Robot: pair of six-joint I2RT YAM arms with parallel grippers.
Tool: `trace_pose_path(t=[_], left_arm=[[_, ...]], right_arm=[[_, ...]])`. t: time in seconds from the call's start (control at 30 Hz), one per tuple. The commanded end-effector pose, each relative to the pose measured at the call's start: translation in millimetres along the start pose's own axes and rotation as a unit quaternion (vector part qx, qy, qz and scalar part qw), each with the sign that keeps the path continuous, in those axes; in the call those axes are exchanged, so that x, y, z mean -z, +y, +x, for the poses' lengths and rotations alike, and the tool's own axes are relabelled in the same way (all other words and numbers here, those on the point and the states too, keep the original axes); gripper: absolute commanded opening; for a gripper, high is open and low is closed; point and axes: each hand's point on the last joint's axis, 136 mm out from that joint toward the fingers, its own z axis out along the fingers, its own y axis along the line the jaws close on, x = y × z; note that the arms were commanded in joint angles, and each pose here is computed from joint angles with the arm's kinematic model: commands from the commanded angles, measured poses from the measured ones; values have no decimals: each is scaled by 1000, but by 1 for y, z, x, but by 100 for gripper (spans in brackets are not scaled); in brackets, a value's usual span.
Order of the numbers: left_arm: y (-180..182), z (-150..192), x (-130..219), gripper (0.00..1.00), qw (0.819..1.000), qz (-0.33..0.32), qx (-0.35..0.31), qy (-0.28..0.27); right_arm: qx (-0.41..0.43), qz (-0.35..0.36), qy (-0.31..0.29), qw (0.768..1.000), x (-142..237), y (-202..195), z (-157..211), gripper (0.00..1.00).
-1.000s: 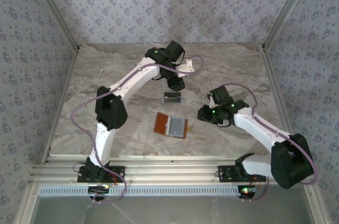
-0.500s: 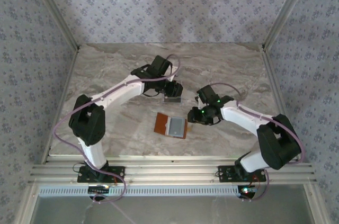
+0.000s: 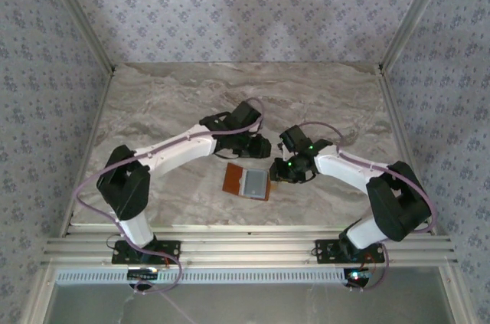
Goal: Take the credit cards out of the card holder
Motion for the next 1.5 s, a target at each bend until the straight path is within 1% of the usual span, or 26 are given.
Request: trace_pose_path(t=[0.0, 0.13, 0.17, 0.37, 0.57, 0.77, 0.97, 1.13, 1.27, 1.47], left_arm=[[10, 26, -10, 38, 999, -21, 28, 40], [11, 47, -25, 34, 996, -19, 46, 72], [12, 51, -29, 33, 995, -21, 50, 78], [18, 62, -43, 25, 992, -25, 72, 101], [21, 73, -57, 21, 988, -16, 86, 124], [18, 80, -72, 19, 986, 9, 91, 143], [28, 86, -80, 17, 983, -3, 102, 154], [43, 89, -76, 16, 983, -30, 106, 146], [52, 89, -71, 15, 984, -53, 98, 141], [70, 89, -61, 15, 981, -109, 78, 140]], right_arm=[[-4, 7, 12, 1000, -1, -3, 8, 28], [-5, 10, 16, 1000, -4, -7, 12, 25], [-5, 10, 18, 1000, -4, -7, 14, 23], [-5, 10, 18, 1000, -6, -9, 15, 13], [-5, 8, 16, 1000, -5, -8, 15, 4], [-7, 7, 16, 1000, -4, -7, 14, 2], [-8, 9, 14, 1000, -4, -8, 15, 2], [-8, 12, 14, 1000, -4, -10, 15, 0], [-11, 13, 17, 1000, -4, -11, 16, 0], [-12, 16, 18, 1000, -3, -13, 17, 0]])
